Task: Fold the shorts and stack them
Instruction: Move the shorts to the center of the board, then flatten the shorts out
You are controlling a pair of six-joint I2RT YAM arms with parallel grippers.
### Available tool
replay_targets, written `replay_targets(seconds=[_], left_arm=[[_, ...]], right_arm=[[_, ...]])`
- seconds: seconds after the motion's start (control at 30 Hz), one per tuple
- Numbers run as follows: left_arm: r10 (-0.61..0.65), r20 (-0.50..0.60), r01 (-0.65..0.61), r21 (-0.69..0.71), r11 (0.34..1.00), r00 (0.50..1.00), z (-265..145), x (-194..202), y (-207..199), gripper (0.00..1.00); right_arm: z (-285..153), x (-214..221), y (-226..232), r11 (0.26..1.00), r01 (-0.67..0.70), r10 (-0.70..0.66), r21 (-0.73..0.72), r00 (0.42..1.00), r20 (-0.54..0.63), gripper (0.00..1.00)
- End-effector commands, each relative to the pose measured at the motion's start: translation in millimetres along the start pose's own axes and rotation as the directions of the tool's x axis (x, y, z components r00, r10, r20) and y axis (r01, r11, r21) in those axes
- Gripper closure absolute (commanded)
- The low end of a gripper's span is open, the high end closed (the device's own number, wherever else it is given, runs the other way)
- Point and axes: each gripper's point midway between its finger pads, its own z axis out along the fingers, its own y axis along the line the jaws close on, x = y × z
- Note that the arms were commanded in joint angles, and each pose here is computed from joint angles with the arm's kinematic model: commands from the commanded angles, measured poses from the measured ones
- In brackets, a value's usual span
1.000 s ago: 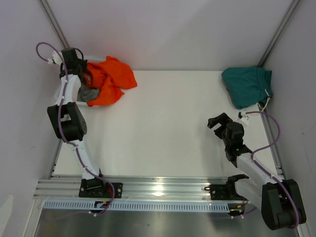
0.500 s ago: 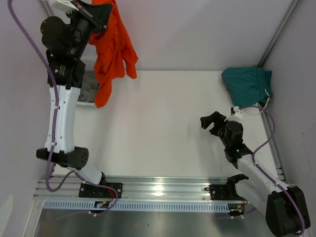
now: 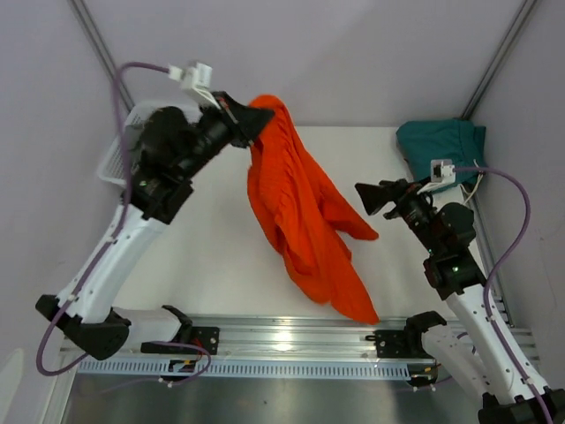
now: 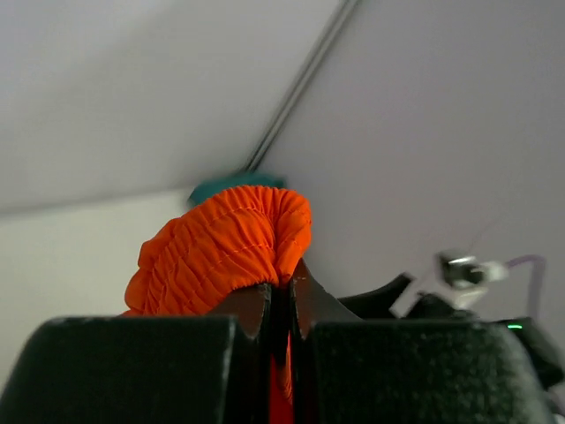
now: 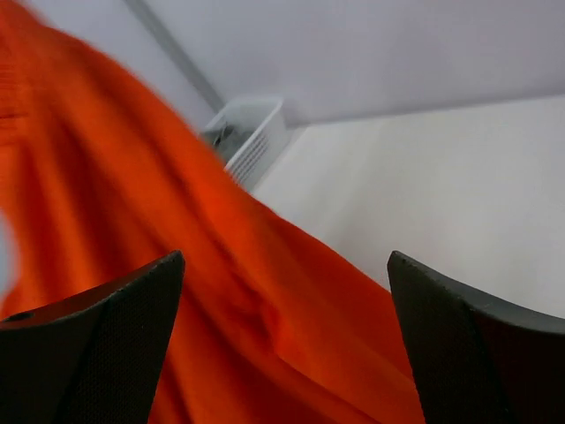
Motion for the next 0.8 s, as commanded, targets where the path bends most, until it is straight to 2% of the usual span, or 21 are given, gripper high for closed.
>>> replay_targets(seconds=[0.0, 0.07, 0.13, 0.2, 0.23, 0.27, 0.33, 0.37, 0.43, 0.47, 0.5, 0.67, 0.77], left_arm=[[-0.072, -0.087, 0.054, -0.2, 0.978, 0.994, 17, 73, 61, 1.0], [-0.078, -0.086, 0.053, -0.264, 0.963, 0.993, 15, 85, 73, 1.0], [-0.089, -0.118, 0.052, -0.282, 0.958, 0.989, 13, 108, 82, 1.0], [-0.097, -0.129, 0.055, -0.299, 0.953, 0.987, 10, 117, 86, 0.95], [-0.097, -0.141, 0.05, -0.306, 0.951, 0.985, 9, 123, 86, 0.94], [-0.104, -0.152, 0.045, -0.348, 0.936, 0.983, 5, 127, 93, 0.94], [-0.123, -0.168, 0.051, -0.383, 0.922, 0.978, 2, 131, 97, 0.99], [-0.144, -0.187, 0.054, -0.419, 0.906, 0.972, -3, 138, 103, 1.0], [-0.164, -0.208, 0.057, -0.441, 0.896, 0.964, -6, 147, 108, 1.0], [-0.176, -0.204, 0.07, -0.44, 0.895, 0.963, -7, 148, 107, 1.0], [-0.182, -0.202, 0.077, -0.438, 0.896, 0.962, -8, 148, 106, 1.0], [-0.207, -0.191, 0.101, -0.454, 0.885, 0.959, -17, 158, 112, 1.0], [-0.208, -0.172, 0.109, -0.454, 0.884, 0.963, -22, 151, 110, 0.99]], right_arm=[[-18, 52, 26, 0.983, -0.024, -0.009, -0.179, 0.983, -0.181, 0.0], [-28, 57, 44, 0.966, 0.0, -0.048, -0.259, 0.983, -0.18, 0.0], [-37, 80, 58, 0.949, 0.003, -0.082, -0.316, 0.968, -0.238, 0.0], [-40, 98, 62, 0.939, 0.049, -0.144, -0.34, 0.955, -0.26, 0.0], [-37, 109, 54, 0.949, 0.074, -0.16, -0.305, 0.951, -0.266, 0.01], [-41, 123, 64, 0.932, 0.104, -0.207, -0.346, 0.939, -0.274, 0.0], [-36, 133, 58, 0.941, 0.165, -0.242, -0.296, 0.939, -0.243, 0.01], [-37, 142, 67, 0.932, 0.18, -0.264, -0.316, 0.932, -0.248, 0.01], [-25, 154, 59, 0.929, 0.264, -0.328, -0.258, 0.911, -0.249, 0.01], [-22, 157, 70, 0.921, 0.274, -0.344, -0.276, 0.904, -0.252, 0.01], [-13, 174, 65, 0.918, 0.299, -0.37, -0.259, 0.881, -0.296, 0.01], [19, 193, 79, 0.925, 0.295, -0.364, -0.241, 0.871, -0.33, 0.03], [28, 217, 79, 0.92, 0.307, -0.38, -0.242, 0.847, -0.372, 0.05]])
